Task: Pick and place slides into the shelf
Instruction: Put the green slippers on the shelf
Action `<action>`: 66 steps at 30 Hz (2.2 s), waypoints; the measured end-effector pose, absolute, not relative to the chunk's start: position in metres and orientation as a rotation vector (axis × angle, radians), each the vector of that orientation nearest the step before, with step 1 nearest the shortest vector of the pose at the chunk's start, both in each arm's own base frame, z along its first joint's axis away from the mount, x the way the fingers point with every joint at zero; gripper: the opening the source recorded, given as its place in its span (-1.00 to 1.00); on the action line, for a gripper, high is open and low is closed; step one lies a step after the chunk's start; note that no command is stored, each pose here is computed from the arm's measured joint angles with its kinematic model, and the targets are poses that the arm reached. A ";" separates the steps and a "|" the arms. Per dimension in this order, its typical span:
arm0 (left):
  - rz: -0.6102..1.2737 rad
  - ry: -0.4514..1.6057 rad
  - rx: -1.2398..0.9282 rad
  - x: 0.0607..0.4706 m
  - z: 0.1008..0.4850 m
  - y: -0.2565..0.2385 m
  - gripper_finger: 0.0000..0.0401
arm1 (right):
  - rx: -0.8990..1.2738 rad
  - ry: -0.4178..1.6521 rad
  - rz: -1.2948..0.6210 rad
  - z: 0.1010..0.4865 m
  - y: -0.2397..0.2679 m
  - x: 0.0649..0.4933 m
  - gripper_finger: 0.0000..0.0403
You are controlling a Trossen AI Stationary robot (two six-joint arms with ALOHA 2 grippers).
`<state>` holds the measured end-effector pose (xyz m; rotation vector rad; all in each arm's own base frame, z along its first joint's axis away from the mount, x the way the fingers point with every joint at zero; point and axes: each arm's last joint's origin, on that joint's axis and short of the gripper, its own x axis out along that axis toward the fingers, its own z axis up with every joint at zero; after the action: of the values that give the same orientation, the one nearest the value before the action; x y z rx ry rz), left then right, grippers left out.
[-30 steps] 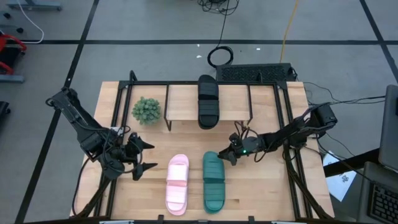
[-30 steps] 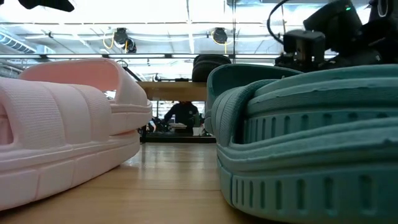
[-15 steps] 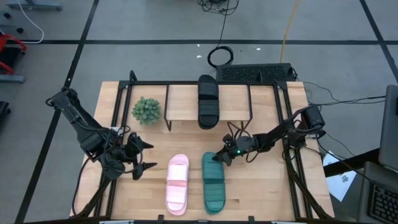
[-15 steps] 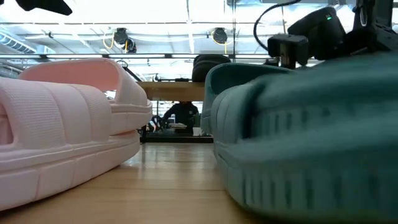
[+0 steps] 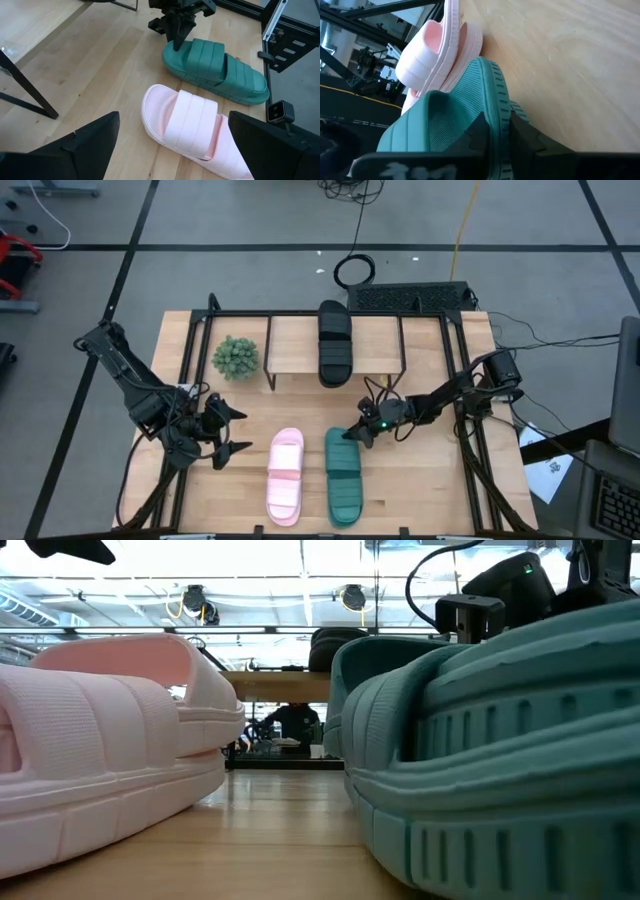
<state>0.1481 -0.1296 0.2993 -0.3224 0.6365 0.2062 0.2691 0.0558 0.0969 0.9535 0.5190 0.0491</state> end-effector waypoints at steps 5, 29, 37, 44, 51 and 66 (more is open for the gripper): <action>0.207 0.637 -0.322 0.148 0.299 -0.130 0.88 | 0.960 0.519 0.046 0.097 0.056 0.269 -0.84; 0.206 0.636 -0.321 0.148 0.299 -0.130 0.88 | 0.869 0.358 -0.026 0.190 0.049 0.227 -0.84; 0.210 0.631 -0.323 0.148 0.299 -0.130 0.88 | 0.873 0.298 0.003 0.211 0.049 0.212 -0.84; 0.215 0.629 -0.342 0.148 0.300 -0.130 0.88 | 0.888 0.252 0.030 0.229 0.044 0.195 -0.85; 0.217 0.627 -0.347 0.148 0.300 -0.130 0.88 | 0.899 0.171 0.046 0.253 0.034 0.167 -0.85; 0.251 0.605 -0.359 0.150 0.300 -0.127 0.88 | 0.569 0.206 -0.174 0.405 -0.001 0.110 -0.85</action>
<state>0.1505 -0.1269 0.3001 -0.3594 0.6049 0.2513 0.1100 -0.0013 0.4055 0.5690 0.2057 -0.1739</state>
